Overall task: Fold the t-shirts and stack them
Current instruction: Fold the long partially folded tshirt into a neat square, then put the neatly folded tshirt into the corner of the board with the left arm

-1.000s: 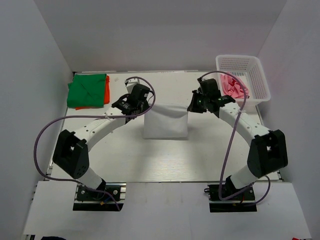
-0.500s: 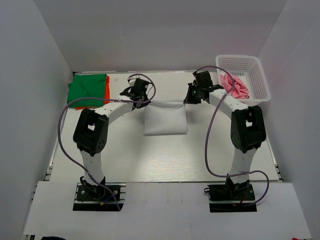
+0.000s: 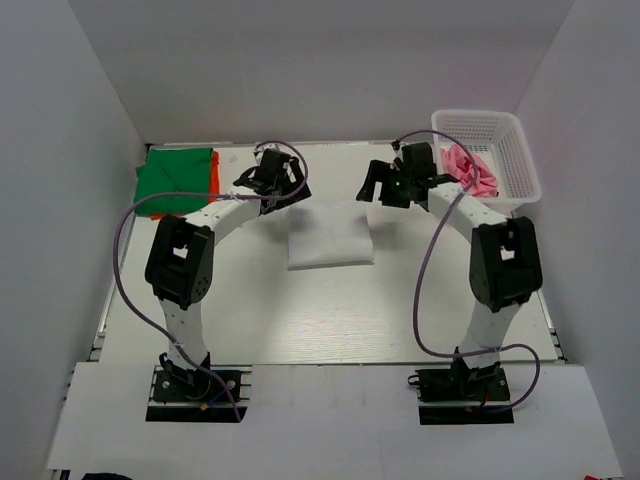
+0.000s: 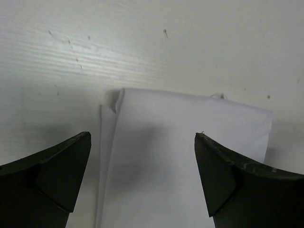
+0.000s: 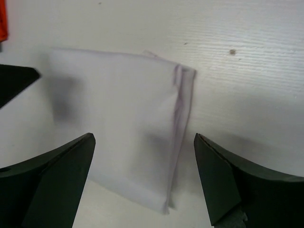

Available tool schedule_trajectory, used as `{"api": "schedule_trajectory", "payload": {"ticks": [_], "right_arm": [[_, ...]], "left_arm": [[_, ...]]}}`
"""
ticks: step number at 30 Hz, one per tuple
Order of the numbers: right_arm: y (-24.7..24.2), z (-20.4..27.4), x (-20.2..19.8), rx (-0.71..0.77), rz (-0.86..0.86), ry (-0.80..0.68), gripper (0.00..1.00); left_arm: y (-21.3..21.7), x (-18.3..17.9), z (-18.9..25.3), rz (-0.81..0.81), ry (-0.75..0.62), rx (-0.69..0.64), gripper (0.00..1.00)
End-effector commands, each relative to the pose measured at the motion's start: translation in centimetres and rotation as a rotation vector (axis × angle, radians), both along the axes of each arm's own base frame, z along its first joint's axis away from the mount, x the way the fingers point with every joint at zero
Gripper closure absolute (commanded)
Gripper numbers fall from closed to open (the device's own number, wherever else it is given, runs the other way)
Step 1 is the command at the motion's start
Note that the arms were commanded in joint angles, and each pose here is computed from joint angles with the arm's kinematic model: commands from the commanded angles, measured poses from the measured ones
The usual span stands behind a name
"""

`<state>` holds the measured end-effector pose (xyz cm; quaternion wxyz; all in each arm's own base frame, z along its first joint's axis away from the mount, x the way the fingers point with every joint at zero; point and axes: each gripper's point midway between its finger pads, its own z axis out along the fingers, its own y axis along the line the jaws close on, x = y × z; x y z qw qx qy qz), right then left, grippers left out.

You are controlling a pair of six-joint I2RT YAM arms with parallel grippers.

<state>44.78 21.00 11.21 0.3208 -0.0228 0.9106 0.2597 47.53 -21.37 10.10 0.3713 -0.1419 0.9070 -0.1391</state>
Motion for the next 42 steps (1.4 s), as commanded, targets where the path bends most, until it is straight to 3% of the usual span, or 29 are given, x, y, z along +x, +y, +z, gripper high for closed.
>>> {"api": "schedule_trajectory", "payload": {"ticks": [1,7,16,20,25,26,27,28,36,42], "right_arm": [[1.1,4.0,-2.3,0.098,0.074,-0.094,0.10],[-0.6,4.6,-6.7,0.109,0.051,-0.109,0.10],[-3.4,5.7,-10.4,0.039,-0.005,-0.159,0.10],[-5.2,5.1,-10.5,-0.017,-0.077,-0.173,0.10],[-6.2,4.8,-11.1,-0.057,-0.103,-0.176,0.10],[-6.3,4.8,-11.2,-0.065,-0.104,-0.179,0.10],[-6.7,5.2,-11.0,-0.076,-0.120,-0.198,0.10],[-6.9,5.4,-10.9,-0.079,-0.128,-0.206,0.10],[-7.9,6.2,-11.2,-0.104,-0.154,-0.263,0.10],[-7.3,5.5,-10.9,-0.096,-0.135,-0.255,0.10]], "left_arm": [[-1.7,-2.7,0.9,-0.104,0.013,-0.046,0.00],[-2.4,-6.4,-3.1,-0.202,0.107,-0.039,0.00],[-1.7,-6.4,-8.4,-0.174,0.173,0.125,0.09],[-2.0,-6.9,-11.3,-0.170,0.311,0.211,0.27],[-1.3,-7.0,-12.8,-0.156,0.337,0.281,0.64],[-1.3,-6.2,-12.2,-0.151,0.311,0.296,0.72],[-0.9,-6.3,-11.9,-0.143,0.323,0.316,0.96],[-0.1,-5.8,-11.5,-0.140,0.316,0.346,1.00],[6.0,1.3,0.4,-0.099,0.011,0.676,1.00],[12.4,3.1,6.7,-0.059,-0.089,0.842,1.00]]}}
